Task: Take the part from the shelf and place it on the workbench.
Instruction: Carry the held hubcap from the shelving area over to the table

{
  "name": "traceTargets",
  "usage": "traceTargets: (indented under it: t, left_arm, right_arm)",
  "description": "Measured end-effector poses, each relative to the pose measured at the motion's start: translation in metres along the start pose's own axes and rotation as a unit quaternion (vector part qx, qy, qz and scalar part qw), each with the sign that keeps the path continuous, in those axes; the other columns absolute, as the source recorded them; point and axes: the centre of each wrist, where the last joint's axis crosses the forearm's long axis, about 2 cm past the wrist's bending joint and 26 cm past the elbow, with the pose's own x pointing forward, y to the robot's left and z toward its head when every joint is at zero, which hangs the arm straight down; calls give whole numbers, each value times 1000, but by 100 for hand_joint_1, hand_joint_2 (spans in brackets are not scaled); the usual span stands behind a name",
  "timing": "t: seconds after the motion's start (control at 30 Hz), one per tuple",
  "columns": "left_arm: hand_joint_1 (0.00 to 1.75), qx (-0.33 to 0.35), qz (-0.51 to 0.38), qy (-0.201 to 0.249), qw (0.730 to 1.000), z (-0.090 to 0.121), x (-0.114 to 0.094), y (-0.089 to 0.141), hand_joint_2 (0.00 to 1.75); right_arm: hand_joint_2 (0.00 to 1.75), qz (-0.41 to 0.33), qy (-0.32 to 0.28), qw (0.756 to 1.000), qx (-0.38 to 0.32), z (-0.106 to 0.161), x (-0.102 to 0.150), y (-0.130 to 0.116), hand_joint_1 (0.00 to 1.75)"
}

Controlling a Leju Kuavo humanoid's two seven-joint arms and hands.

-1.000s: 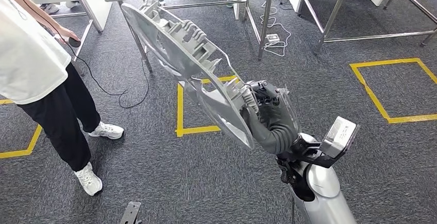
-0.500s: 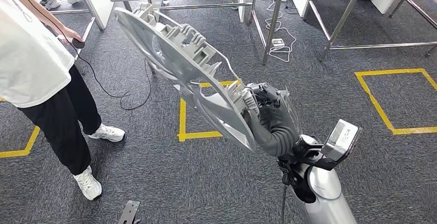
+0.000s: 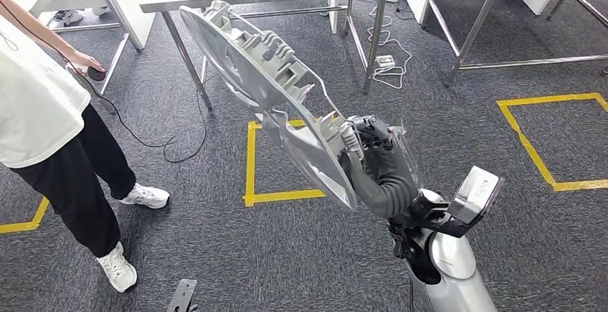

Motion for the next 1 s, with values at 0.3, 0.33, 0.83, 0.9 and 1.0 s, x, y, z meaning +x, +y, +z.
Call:
traceTargets:
  t: [0.3, 0.33, 0.83, 0.9, 1.0]
  left_arm:
    - [0, 3, -6, 2, 1000, -1, 1, 4, 175]
    - [0, 2, -6, 2, 1000, -1, 2, 3, 175]
    - [0, 1, -4, 2, 1000, -1, 3, -1, 175]
    - [0, 1, -4, 1, 1000, -1, 4, 0, 175]
    - [0, 0, -4, 2, 1000, 0, 1, 0, 175]
  right_arm:
    - [175, 1, 0, 1000, -2, 0, 0, 0, 175]
    - [175, 2, -1, 1000, -2, 0, 0, -1, 175]
    - [175, 4, 2, 1000, -3, 2, 0, -3, 175]
    - [175, 3, 0, 1000, -2, 1, 1, -2, 175]
    - [175, 2, 0, 1000, -2, 1, 0, -2, 175]
